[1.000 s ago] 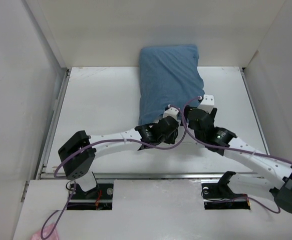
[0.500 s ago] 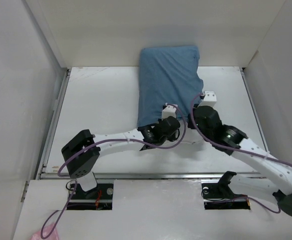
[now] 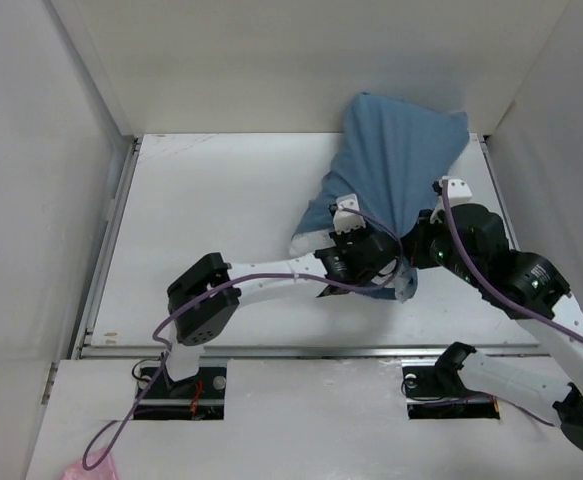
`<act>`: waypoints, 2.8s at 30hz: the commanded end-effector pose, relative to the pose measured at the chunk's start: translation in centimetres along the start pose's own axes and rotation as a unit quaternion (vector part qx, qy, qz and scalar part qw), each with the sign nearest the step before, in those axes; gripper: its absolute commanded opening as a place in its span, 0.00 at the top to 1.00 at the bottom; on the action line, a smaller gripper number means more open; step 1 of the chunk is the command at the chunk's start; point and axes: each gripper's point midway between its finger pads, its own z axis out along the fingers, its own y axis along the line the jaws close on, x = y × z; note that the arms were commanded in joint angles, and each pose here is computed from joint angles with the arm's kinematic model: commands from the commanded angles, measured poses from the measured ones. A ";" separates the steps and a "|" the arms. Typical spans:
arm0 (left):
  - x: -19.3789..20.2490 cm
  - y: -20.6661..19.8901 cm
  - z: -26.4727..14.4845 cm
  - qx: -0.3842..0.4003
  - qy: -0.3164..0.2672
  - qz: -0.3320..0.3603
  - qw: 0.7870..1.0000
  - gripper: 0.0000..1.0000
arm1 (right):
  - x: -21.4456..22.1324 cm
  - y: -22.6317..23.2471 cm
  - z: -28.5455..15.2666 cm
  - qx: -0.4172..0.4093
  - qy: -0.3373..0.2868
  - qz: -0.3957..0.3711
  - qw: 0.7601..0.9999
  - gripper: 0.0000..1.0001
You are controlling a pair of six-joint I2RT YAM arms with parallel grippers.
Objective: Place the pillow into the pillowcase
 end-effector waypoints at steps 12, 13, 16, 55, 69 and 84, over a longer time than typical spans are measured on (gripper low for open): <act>-0.6 10.2 -4.0 -0.164 -0.043 -0.093 0.981 0.37 | 5.0 1.5 0.2 -0.033 0.096 0.010 0.995 0.50; -1.0 11.5 -5.0 -0.175 -0.034 -0.105 0.978 0.34 | 5.0 1.4 0.5 -0.027 0.098 0.009 0.995 0.42; 0.7 17.0 -7.5 -0.232 0.000 -0.099 0.968 0.29 | 4.6 0.7 1.2 0.000 0.090 0.001 0.996 0.26; -6.8 23.1 -10.6 -0.085 0.015 -0.194 0.977 0.00 | 2.0 -11.7 19.0 0.598 -0.014 -0.334 0.728 1.00; -4.6 14.2 -4.5 0.149 0.096 -0.147 0.973 0.00 | -10.9 3.3 13.1 0.198 -0.080 -0.128 0.968 1.00; -9.8 9.7 -3.8 0.331 0.072 -0.146 0.929 0.00 | -11.7 4.9 13.6 0.170 -0.068 -0.144 0.972 1.00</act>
